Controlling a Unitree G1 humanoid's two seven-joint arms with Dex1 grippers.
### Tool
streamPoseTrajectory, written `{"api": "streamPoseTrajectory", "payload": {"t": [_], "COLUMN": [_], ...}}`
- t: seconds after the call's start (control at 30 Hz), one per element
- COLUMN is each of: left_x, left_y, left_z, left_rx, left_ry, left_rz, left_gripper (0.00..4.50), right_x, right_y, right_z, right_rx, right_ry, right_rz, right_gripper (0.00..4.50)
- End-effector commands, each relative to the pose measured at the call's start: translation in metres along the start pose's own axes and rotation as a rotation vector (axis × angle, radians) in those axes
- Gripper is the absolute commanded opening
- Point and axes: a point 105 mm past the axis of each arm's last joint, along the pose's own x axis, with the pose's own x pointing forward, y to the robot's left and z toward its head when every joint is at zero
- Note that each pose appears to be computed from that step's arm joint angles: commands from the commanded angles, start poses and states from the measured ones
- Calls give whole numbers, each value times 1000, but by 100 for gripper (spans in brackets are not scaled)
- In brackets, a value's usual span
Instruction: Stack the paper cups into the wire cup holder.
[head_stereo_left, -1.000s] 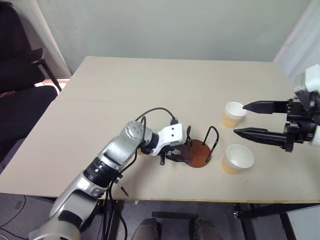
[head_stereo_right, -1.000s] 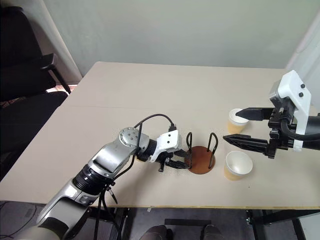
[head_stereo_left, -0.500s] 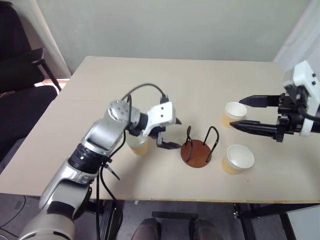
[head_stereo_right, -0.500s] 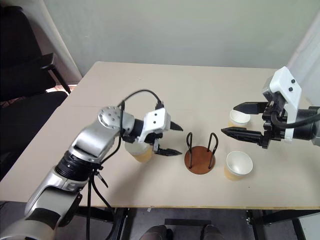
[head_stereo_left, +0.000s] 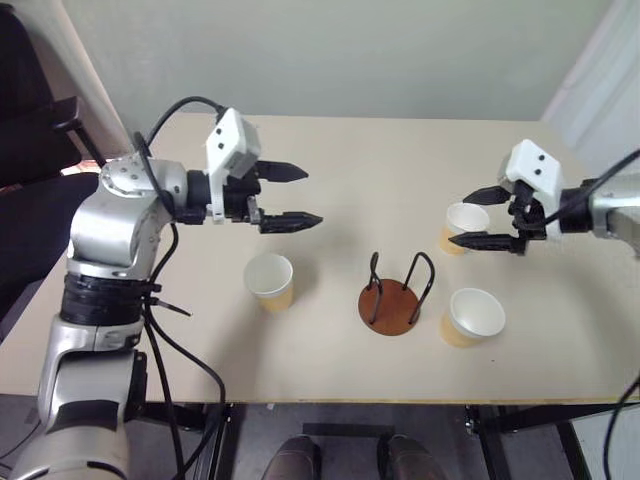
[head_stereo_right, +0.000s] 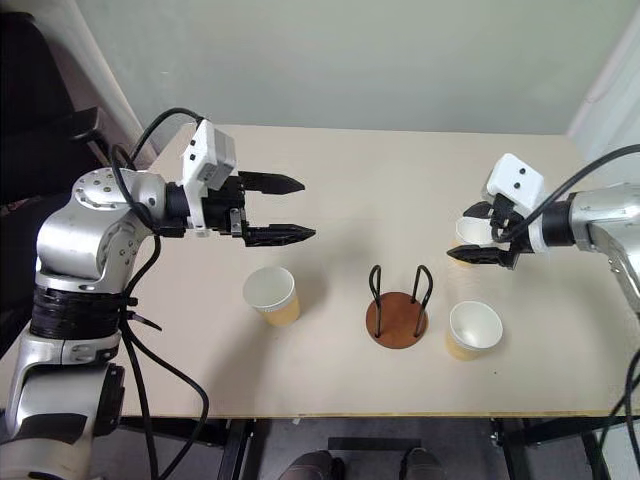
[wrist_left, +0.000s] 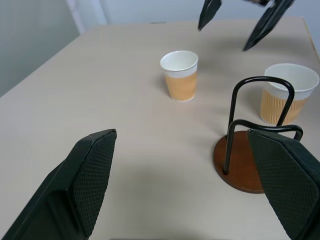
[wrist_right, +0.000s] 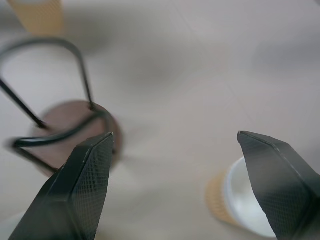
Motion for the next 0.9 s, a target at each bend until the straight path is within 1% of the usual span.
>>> {"api": "streamPoseTrajectory", "payload": {"t": [0.03,0.23,0.4,0.73,0.83,0.9], "left_x": [-5,-4,-8,-15,-18,-19], "left_y": [-4,-10,-11,-16,-17,-20], "left_z": [14,10,9,10,10,9], "left_rx": [44,46,53,43,41,38], "left_ry": [-28,-14,6,20,25,32], "left_rz": [15,26,54,93,106,109], "left_gripper": [447,447,447,447,450,450], "right_x": [5,23,34,54,57,59], "right_y": [-14,-27,-40,-44,-45,-45], "right_z": [-11,-34,-49,-56,-57,-55], "right_rx": [-87,-129,-162,-165,-167,-170], "right_ry": [89,205,284,308,309,304], "right_rz": [-7,27,32,73,80,85], "right_gripper": [411,411,411,411,348,284]}}
